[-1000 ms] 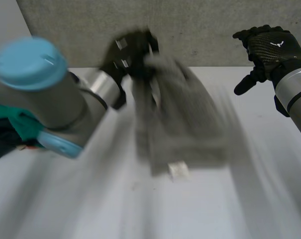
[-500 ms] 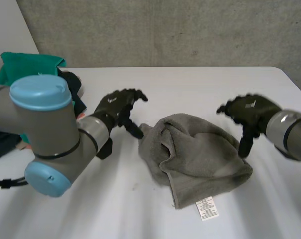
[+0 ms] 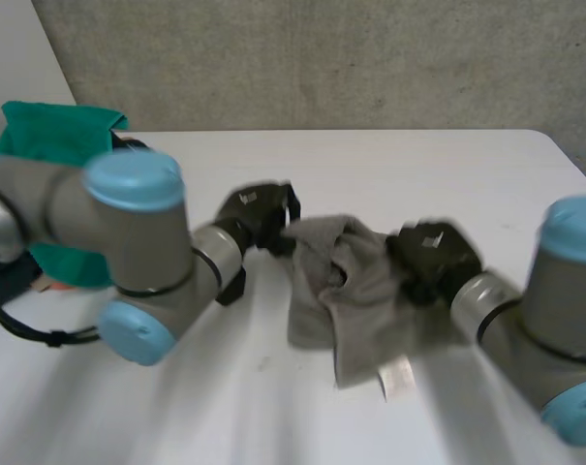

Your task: Fold the laundry.

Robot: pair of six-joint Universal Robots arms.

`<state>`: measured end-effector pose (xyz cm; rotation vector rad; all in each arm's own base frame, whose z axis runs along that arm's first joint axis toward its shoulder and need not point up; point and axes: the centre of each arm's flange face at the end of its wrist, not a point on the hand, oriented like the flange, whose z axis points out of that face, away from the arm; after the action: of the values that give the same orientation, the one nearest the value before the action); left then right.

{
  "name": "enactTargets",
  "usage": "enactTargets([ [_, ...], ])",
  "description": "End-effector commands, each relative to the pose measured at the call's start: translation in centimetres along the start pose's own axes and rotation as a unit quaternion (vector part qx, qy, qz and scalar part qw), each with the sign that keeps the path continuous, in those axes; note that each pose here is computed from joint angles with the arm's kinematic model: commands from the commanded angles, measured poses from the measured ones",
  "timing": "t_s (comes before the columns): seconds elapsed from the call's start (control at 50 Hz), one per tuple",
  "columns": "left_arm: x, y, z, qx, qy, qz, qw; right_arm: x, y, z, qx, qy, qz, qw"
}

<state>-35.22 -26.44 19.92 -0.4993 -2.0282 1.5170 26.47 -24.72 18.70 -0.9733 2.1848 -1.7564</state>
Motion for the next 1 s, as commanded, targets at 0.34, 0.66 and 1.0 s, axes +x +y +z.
enactTargets([
  [0.34, -0.9, -4.6, -4.7, 0.023, -0.028, 0.122, 0.992, 8.1, -6.9, 1.6, 0.027, -0.033, -0.014, 0.999],
  [0.66, -6.0, -3.0, 5.7, 0.073, -0.073, 0.216, 0.971, 6.8, -2.6, 10.0, 0.046, 0.082, -0.125, 0.988],
  [1.0, -0.4, -1.3, -7.9, 0.005, -0.041, 0.213, 0.976, 4.9, -1.8, 0.6, -0.1, 0.046, -0.039, 0.993],
])
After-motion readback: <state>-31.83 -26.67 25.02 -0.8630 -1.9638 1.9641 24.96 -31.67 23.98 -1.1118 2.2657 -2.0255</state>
